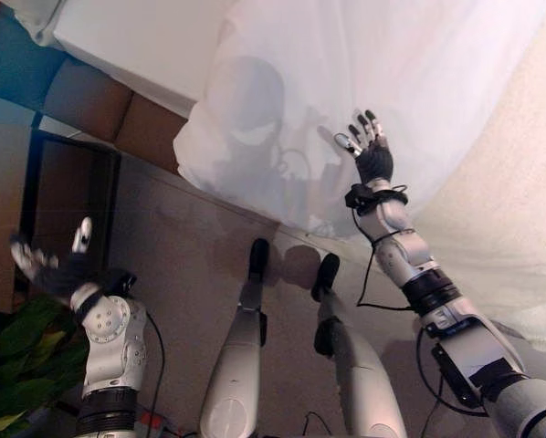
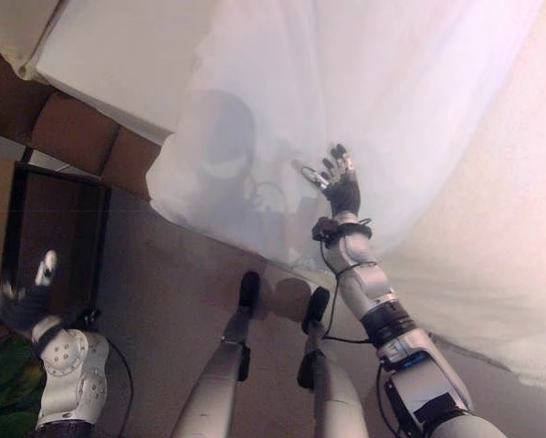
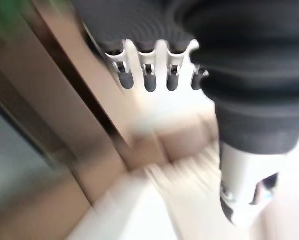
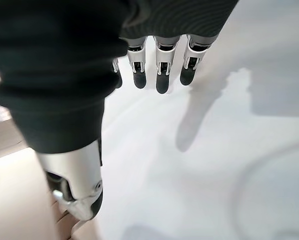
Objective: Make the bed
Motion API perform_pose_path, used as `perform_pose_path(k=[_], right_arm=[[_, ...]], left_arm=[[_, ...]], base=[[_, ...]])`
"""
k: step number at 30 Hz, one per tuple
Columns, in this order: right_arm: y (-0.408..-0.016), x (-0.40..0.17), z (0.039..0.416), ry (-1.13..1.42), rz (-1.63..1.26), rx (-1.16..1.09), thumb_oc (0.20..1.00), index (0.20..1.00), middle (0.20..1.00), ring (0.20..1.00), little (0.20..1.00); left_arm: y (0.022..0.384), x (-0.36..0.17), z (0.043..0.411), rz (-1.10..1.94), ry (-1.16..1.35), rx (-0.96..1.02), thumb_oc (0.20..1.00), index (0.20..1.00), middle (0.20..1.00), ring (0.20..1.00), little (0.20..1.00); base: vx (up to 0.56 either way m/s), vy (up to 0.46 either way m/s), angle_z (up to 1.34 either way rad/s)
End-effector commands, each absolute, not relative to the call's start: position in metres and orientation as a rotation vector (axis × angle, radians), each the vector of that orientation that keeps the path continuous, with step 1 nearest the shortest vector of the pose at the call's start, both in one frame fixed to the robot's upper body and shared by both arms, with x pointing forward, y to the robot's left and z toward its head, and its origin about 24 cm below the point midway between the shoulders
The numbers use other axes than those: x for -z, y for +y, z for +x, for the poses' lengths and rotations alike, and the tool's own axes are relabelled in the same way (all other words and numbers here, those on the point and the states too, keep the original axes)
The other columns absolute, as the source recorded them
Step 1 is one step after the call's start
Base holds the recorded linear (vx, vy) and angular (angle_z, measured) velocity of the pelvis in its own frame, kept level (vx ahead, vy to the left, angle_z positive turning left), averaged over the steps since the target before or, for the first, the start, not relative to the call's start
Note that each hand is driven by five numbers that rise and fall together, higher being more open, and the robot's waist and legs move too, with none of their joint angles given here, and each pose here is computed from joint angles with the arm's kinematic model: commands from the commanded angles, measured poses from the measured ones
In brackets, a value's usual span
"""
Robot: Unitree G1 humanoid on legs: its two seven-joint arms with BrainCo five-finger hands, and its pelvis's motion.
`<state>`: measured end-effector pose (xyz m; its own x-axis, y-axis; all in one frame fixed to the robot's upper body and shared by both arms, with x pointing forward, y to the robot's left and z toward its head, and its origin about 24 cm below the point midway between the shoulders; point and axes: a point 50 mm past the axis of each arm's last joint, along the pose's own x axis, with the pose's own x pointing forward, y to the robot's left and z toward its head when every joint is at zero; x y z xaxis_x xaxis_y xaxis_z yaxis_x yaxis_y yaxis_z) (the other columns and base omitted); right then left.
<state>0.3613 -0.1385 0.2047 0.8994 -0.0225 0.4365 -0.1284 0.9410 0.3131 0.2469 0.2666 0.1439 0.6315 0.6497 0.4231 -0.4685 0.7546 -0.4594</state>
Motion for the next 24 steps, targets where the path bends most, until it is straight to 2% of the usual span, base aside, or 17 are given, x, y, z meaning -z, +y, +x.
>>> perform_pose_path(k=[1,5,8,12,14,16,18,19,24], right_arm=[[-0.127,-0.233,0.344,-0.629,0.35,-0.219,1.0,1.0,1.0,1.0,1.0],[-0.118,-0.235,0.348,-0.62,0.356,-0.269,1.0,1.0,1.0,1.0,1.0],[-0.104,-0.235,0.357,-0.576,0.351,-0.296,1.0,1.0,1.0,1.0,1.0],[-0.092,-0.23,0.364,-0.515,0.362,-0.311,1.0,1.0,1.0,1.0,1.0],[-0.091,-0.229,0.364,-0.507,0.365,-0.318,1.0,1.0,1.0,1.0,1.0],[-0.085,-0.228,0.365,-0.491,0.395,-0.325,1.0,1.0,1.0,1.0,1.0],[-0.084,-0.228,0.366,-0.487,0.403,-0.323,1.0,1.0,1.0,1.0,1.0],[-0.083,-0.233,0.369,-0.486,0.422,-0.315,1.0,1.0,1.0,1.0,1.0],[-0.076,-0.232,0.38,-0.416,0.526,-0.274,1.0,1.0,1.0,1.0,1.0]], left_arm=[[0.243,-0.201,0.251,-0.519,-0.837,-0.127,1.0,1.0,1.0,1.0,1.0],[0.204,-0.247,0.26,-0.494,-0.922,0.252,1.0,1.0,1.0,1.0,1.0],[0.159,-0.275,0.265,-0.526,-0.892,0.572,1.0,1.0,1.0,1.0,1.0],[0.124,-0.287,0.276,-0.491,-0.773,0.788,1.0,1.0,1.0,1.0,1.0],[0.122,-0.286,0.282,-0.501,-0.745,0.793,1.0,1.0,1.0,1.0,1.0],[0.115,-0.272,0.306,-0.603,-0.64,0.716,1.0,1.0,1.0,1.0,1.0],[0.116,-0.271,0.312,-0.62,-0.637,0.676,1.0,1.0,1.0,1.0,1.0],[0.119,-0.266,0.328,-0.661,-0.607,0.583,1.0,1.0,1.0,1.0,1.0],[0.133,-0.261,0.359,-0.73,-0.57,0.338,1.0,1.0,1.0,1.0,1.0]], base=[[-0.03,0.035,0.03],[-0.03,0.039,0.03],[-0.02,0.044,-0.04],[0.0,0.033,-0.06],[0.01,0.026,-0.19],[0.01,0.036,-0.17],[0.01,0.024,-0.06],[0.02,0.028,-0.05],[0.02,0.026,-0.12]])
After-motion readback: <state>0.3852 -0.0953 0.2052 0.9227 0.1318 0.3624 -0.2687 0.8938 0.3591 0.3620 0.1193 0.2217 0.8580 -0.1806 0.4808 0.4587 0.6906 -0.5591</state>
